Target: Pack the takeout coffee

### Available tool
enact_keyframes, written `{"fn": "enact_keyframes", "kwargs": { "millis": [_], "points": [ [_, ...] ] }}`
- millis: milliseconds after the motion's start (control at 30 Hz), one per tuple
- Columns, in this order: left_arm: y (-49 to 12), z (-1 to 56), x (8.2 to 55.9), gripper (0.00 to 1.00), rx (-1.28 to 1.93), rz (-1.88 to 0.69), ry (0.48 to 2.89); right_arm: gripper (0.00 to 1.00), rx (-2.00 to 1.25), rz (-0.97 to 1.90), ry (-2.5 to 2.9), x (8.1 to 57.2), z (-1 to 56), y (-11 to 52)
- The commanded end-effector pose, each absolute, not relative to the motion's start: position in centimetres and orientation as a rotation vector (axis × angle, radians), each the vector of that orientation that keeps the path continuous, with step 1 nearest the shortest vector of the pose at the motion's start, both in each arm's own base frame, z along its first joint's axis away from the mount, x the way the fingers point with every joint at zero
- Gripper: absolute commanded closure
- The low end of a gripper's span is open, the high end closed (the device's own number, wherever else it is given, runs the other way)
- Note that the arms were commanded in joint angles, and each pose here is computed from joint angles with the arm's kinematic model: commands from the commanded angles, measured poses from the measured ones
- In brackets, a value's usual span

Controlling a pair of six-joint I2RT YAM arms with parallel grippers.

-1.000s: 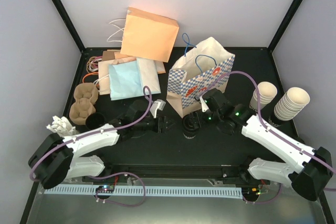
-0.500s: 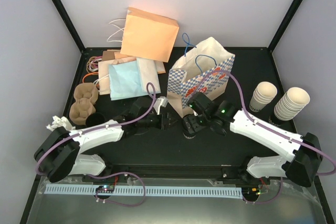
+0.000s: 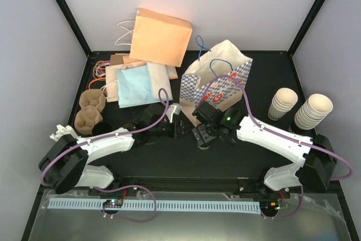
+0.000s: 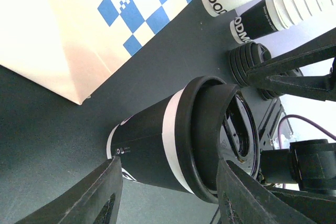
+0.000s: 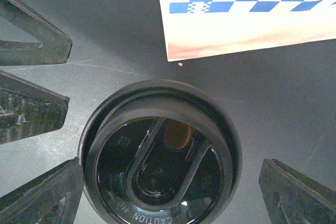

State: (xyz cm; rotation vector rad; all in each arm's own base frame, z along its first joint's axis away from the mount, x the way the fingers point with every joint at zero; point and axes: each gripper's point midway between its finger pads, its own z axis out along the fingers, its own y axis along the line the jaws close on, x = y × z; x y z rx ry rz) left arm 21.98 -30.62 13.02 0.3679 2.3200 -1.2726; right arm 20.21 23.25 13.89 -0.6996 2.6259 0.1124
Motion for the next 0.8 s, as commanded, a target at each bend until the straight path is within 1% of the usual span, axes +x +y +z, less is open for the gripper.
{"fn": "enact_keyframes", "kwargs": {
  "millis": [0,100,433,500,767],
  "points": [
    [-31.4,14.6,22.6,0.49,0.392,-1.281,2.267,0.08,-0.684,0.127,2.612,20.5,14.6,23.8],
    [-31.5,14.5,22.7,0.49,0.397,-1.280,2.268,0.10,-0.687,0.133,2.625,20.3,14.2,23.9],
    [-31.8,14.1,22.8,0.49,0.412,-1.283,2.280,0.11,-0.688,0.148,2.638,19.9,13.8,24.3],
    [-31.9,14.1,22.8,0.50,0.413,-1.283,2.281,0.14,-0.687,0.143,2.638,19.9,13.8,24.2],
    [-32.2,13.9,22.9,0.51,0.413,-1.295,2.287,0.14,-0.690,0.144,2.646,19.8,13.6,24.3]
  ]
}}
